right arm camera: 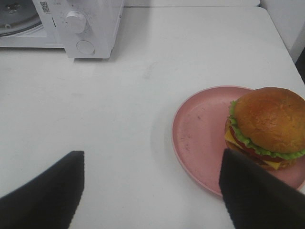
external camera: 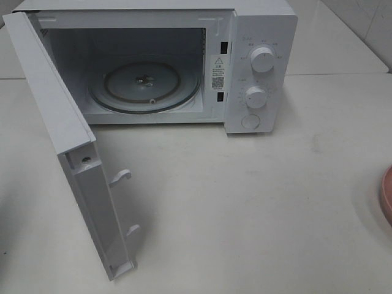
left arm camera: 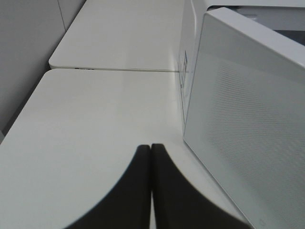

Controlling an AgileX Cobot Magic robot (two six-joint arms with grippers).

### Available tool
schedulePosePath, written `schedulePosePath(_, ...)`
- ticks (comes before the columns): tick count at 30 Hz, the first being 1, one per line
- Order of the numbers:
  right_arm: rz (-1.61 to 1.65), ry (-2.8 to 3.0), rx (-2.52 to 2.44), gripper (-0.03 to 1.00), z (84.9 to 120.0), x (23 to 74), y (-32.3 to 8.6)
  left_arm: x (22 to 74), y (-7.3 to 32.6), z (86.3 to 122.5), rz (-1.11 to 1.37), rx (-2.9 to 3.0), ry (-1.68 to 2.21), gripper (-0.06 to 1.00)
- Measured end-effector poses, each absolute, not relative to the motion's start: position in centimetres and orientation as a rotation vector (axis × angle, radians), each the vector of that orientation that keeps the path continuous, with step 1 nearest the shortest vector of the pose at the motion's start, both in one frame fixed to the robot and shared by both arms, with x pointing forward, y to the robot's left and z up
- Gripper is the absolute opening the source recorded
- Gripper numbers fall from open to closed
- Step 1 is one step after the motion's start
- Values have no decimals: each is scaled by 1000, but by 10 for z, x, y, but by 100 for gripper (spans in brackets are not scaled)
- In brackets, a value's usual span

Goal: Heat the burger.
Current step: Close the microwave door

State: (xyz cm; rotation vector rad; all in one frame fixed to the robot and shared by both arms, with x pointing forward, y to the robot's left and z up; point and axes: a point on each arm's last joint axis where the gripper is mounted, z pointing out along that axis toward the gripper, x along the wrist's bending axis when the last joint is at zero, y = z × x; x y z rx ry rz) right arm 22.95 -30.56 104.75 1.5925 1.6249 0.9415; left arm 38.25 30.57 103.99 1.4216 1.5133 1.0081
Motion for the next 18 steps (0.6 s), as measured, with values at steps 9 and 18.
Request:
schedulePosePath(9, 941, 1625, 1592, 75, 1047, 229, -306, 413, 311, 995, 1106, 1360, 1477, 0)
schedulePosePath(18, 941, 1625, 1592, 75, 1047, 229, -306, 442, 306, 965, 1110, 1444, 1364, 0)
